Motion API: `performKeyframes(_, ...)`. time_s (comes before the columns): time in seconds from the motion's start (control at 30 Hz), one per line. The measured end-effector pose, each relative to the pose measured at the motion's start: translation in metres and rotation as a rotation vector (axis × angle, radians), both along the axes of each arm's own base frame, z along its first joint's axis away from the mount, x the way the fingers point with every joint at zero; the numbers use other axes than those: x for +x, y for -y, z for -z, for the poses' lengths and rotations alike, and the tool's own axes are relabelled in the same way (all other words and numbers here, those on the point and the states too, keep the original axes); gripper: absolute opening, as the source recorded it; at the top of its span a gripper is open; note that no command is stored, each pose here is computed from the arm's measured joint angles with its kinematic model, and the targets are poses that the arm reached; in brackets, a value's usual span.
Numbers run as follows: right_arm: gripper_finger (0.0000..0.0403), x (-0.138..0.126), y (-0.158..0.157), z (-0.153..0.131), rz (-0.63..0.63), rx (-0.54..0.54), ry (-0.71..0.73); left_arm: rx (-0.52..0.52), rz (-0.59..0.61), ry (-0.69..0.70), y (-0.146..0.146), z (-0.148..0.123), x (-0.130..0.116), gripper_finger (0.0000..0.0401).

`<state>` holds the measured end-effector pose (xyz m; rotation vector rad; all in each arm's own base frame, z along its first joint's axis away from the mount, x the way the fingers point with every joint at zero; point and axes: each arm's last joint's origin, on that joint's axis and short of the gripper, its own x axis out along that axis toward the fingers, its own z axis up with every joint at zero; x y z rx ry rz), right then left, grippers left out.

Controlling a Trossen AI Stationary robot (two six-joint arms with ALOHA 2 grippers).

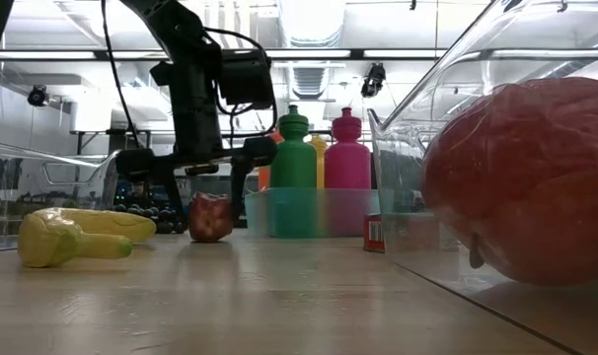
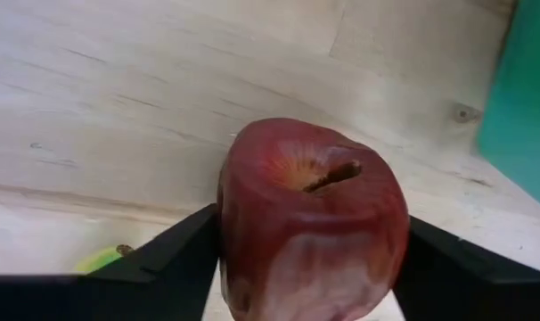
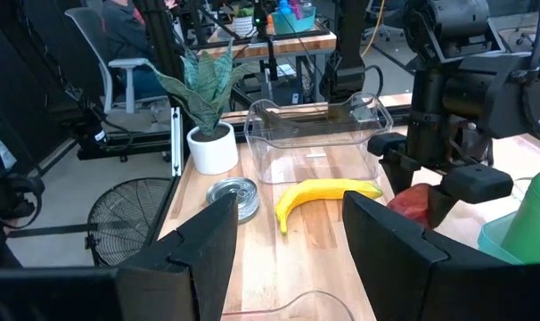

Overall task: Pick & Place Food Item
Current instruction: Put the light red apple into the bottom transparent bin

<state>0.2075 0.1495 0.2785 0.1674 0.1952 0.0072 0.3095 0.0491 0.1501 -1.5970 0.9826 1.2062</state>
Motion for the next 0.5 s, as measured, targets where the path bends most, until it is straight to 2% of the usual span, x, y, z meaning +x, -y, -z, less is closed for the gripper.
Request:
performKeyframes(0.1, 0.0199, 0.0000, 0.0000, 0.0000, 0.000, 0.000, 0.000, 0.000, 0.001, 0.003, 0.0000, -0.0001, 0.0003, 0.0241)
performKeyframes(0.2, 0.0199, 0.0000, 0.0000, 0.0000, 0.000, 0.000, 0.000, -0.001, 0.003, 0.006, 0.0000, -0.0002, 0.0006, 0.0225)
performKeyframes(0.5, 0.0199, 0.0000, 0.0000, 0.0000, 0.000, 0.000, 0.000, -0.001, 0.013, 0.022, 0.0000, -0.0006, 0.0020, 0.0247)
